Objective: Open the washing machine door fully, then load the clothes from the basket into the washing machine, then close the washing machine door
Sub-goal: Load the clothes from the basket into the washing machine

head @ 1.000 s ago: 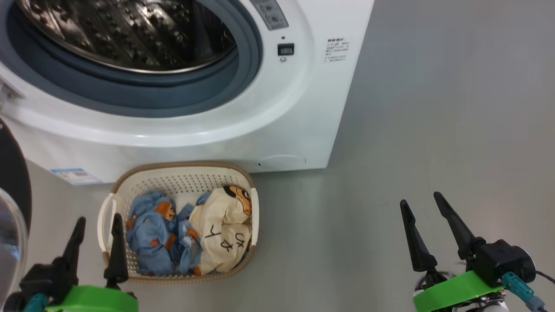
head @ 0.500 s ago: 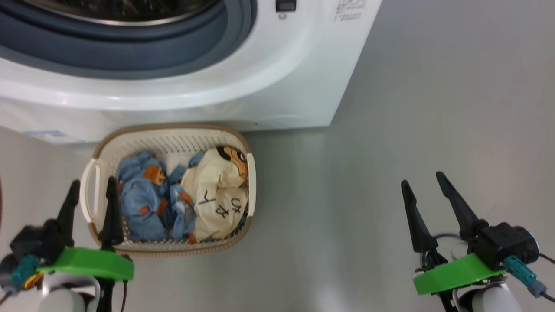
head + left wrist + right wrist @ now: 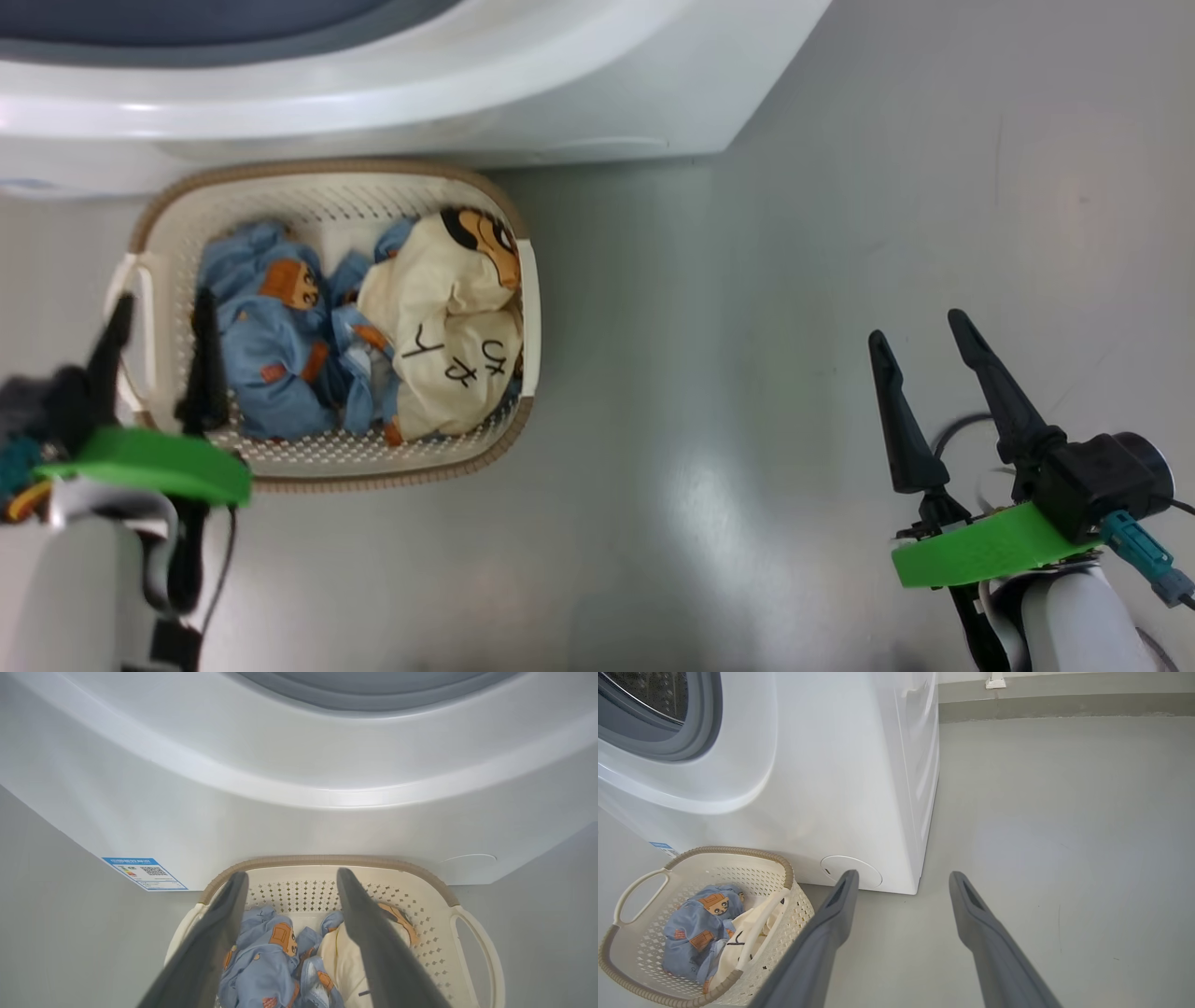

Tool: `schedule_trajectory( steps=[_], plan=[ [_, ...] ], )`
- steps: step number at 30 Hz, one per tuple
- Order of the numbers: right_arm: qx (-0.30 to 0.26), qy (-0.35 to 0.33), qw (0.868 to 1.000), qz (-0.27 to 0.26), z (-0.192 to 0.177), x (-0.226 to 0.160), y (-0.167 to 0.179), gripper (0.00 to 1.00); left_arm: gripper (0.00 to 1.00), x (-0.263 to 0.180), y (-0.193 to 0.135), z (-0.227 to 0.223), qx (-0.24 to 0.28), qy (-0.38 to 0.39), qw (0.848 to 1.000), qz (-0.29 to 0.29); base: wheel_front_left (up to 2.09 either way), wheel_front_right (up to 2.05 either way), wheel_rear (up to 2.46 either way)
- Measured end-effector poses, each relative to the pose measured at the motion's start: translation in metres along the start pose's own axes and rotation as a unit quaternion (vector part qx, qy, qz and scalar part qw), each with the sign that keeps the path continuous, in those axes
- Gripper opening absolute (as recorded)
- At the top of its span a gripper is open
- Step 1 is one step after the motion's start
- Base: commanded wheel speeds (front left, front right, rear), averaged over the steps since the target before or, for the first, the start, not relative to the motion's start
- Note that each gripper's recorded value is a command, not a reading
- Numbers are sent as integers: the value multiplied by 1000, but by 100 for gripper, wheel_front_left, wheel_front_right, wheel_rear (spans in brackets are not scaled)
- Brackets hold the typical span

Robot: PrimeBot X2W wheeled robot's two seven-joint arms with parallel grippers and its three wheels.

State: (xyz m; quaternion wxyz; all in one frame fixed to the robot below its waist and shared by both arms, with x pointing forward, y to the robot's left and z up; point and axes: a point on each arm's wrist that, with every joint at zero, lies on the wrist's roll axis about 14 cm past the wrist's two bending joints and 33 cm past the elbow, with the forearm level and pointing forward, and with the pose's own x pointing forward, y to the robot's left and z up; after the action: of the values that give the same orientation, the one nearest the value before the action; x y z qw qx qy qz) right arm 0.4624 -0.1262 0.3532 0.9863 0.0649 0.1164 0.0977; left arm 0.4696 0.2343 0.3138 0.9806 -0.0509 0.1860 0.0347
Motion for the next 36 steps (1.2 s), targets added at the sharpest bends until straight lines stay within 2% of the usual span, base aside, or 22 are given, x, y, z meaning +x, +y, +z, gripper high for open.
schedule_trajectory(
  steps=[6, 14, 20, 25, 36],
  plan=[
    [0, 8, 1000, -2, -14, 13, -5, 100, 100, 33, -1, -19, 20, 29, 999, -16, 0, 0, 0],
    [3, 29, 1000, -9, -40, 19, -14, 100, 100, 55, 7, -71, 45, 104, 993, -23, 0, 0, 0],
    [4, 38, 999, -13, -53, 24, -18, 100, 100, 57, 4, -113, 78, 168, 982, -41, 0, 0, 0],
    [4, 46, 999, -14, -61, 24, -20, 100, 100, 52, 16, -142, 103, 223, 969, -39, 0, 0, 0],
    [5, 58, 998, -24, -76, 27, -29, 100, 100, 65, 16, -174, 121, 276, 952, -48, 0, 0, 0]
  ],
)
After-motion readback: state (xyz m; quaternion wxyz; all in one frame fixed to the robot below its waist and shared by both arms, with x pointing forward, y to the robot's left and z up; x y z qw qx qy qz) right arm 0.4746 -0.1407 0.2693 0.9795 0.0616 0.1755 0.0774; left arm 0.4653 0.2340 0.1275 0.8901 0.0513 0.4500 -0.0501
